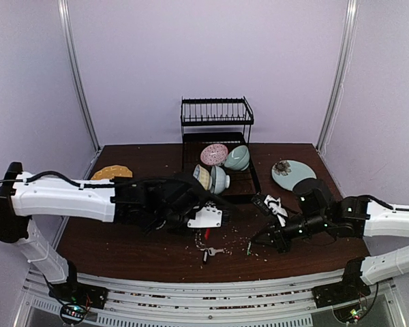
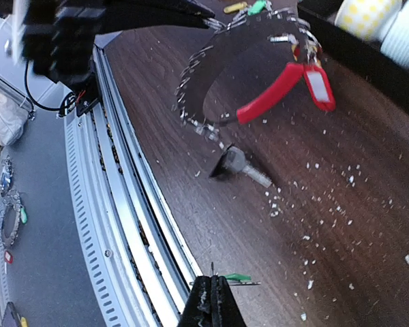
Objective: Put the keys on the keyring
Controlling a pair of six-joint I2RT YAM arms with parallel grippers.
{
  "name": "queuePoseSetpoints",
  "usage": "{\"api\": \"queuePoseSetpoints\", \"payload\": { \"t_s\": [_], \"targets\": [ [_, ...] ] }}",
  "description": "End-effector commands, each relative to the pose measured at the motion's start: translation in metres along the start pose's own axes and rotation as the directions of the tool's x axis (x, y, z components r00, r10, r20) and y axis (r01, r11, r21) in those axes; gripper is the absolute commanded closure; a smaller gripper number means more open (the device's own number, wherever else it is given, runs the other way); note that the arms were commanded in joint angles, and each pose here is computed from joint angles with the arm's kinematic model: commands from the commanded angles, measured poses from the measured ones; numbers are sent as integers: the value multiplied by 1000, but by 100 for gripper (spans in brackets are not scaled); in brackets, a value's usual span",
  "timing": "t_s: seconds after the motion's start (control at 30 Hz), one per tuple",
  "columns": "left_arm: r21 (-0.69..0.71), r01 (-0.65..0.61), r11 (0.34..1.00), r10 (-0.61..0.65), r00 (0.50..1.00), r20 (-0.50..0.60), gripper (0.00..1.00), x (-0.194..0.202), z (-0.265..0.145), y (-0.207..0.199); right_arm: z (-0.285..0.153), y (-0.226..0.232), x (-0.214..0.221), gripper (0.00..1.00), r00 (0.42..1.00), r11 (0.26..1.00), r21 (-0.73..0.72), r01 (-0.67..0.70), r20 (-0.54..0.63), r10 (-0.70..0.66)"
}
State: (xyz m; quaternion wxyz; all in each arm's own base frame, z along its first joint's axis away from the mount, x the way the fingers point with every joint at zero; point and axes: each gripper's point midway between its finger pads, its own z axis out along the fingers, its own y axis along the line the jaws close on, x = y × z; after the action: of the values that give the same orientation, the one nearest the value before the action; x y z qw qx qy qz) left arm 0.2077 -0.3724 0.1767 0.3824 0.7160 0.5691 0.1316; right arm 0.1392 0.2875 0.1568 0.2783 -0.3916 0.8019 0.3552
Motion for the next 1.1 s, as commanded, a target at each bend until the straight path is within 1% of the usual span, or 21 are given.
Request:
{"api": "queuePoseSetpoints", "payload": {
  "t_s": [0.0,0.07,0.13,0.2,0.33,0.4,0.47,0.53,0.57,0.7,0.83,0.97,1.07],
  "targets": [
    [263,323,909,-301,946,-119,100,14,19,-33,14,2,18,100,987,984,-79,-162,-15,162],
    [288,354,890,-329,935,-132,100,12,22,-36,19,15,18,100,977,959,-193,-208,9,213],
    [289,378,880,-355,926,-130,100,13,23,-32,26,21,20,100,966,933,-259,-248,7,259],
    [264,400,878,-379,917,-128,100,16,22,-25,33,22,23,100,956,915,-286,-286,-13,294],
    [242,422,874,-403,907,-125,100,22,19,-15,51,17,37,100,936,894,-279,-351,-91,339],
    [230,421,877,-401,907,-131,100,25,19,-14,59,5,50,100,920,890,-235,-391,-129,370],
    [222,420,880,-398,907,-140,100,27,20,-15,65,-16,65,100,891,879,-160,-449,-153,428],
    [221,420,880,-397,907,-140,100,27,20,-15,68,-36,80,100,870,875,-74,-479,-173,462],
    [220,421,880,-398,907,-139,100,27,20,-14,69,-42,84,100,865,873,-54,-485,-179,470],
    [216,419,882,-399,907,-133,100,26,20,-12,69,-54,88,100,854,867,-14,-499,-176,489],
    [213,416,884,-394,909,-138,100,27,20,-12,64,-75,104,100,845,864,103,-493,-180,504],
    [213,414,885,-393,909,-135,100,25,21,-11,64,-77,108,100,842,865,125,-486,-196,502],
    [212,416,884,-397,909,-128,100,23,20,-9,63,-85,113,100,839,861,175,-477,-201,506]
  ]
}}
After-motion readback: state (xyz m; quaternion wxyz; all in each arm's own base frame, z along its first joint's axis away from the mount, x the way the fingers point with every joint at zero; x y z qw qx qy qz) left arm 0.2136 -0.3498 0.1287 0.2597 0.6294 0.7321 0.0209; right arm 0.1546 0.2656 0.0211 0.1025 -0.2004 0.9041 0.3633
